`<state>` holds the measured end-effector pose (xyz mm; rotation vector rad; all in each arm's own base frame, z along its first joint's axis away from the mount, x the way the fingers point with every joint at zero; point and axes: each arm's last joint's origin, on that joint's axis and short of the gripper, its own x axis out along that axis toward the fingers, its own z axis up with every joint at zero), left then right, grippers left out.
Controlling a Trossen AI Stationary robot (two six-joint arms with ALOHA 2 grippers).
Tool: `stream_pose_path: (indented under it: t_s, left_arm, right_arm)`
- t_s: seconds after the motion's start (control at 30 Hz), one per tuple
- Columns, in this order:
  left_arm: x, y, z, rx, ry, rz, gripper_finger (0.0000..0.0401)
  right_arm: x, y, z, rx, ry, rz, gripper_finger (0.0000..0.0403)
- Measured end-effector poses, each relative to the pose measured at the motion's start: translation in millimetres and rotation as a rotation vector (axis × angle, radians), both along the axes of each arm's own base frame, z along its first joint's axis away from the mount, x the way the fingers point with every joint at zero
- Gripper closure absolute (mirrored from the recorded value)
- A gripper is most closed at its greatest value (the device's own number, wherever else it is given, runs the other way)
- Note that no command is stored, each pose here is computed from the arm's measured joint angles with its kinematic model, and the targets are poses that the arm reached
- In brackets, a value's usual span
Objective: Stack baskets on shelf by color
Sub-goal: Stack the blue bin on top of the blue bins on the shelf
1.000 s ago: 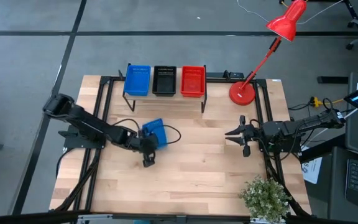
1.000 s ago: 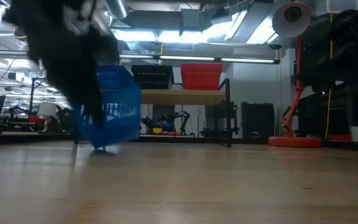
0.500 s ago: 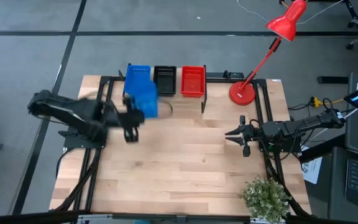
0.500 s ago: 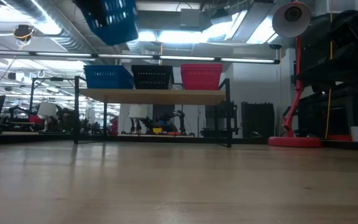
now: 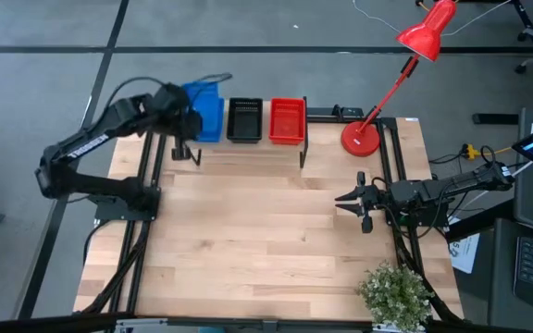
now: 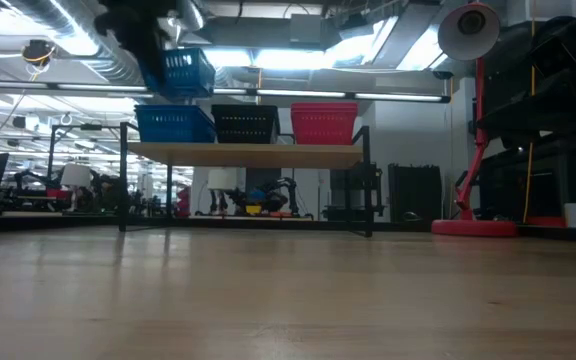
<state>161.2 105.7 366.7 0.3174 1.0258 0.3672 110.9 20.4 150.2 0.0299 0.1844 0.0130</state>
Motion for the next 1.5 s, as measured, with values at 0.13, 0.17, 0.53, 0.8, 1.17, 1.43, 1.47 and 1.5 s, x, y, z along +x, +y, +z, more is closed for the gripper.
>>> stream_pose_path:
  t_s: [0.13, 0.17, 0.53, 0.8, 1.17, 1.43, 1.47, 1.5]
  left_arm:
    - [-6, 24, -5, -0.055, -0.011, -0.027, 0.0401]
    - [-8, 28, -6, -0.063, -0.005, -0.017, 0.0401]
    - [-5, 54, -24, -0.201, 0.017, 0.099, 0.0401]
    - [-5, 54, -25, -0.207, 0.013, 0.123, 0.0401]
    - [4, 44, -25, -0.209, 0.021, 0.03, 0.0401]
    - [5, 43, -25, -0.232, 0.012, 0.064, 0.0401]
    - [5, 43, -25, -0.23, 0.013, 0.066, 0.0401]
    - [4, 43, -25, -0.225, 0.017, 0.071, 0.0401]
  right_arm:
    - [0, 0, 0, 0.001, 0.0, 0.0, 0.0321]
    - [0, 0, 0, 0.001, 0.0, 0.0, 0.0321]
    - [0, 0, 0, 0.0, 0.0, 0.0, 0.0321]
    - [0, 0, 0, -0.002, 0.0, 0.001, 0.0321]
    - [0, 0, -1, -0.004, 0.006, 0.001, 0.0321]
    - [0, 0, -1, -0.004, 0.007, 0.001, 0.0321]
    - [0, 0, -1, -0.004, 0.007, 0.001, 0.0321]
    - [0, 0, -1, -0.004, 0.007, 0.001, 0.0321]
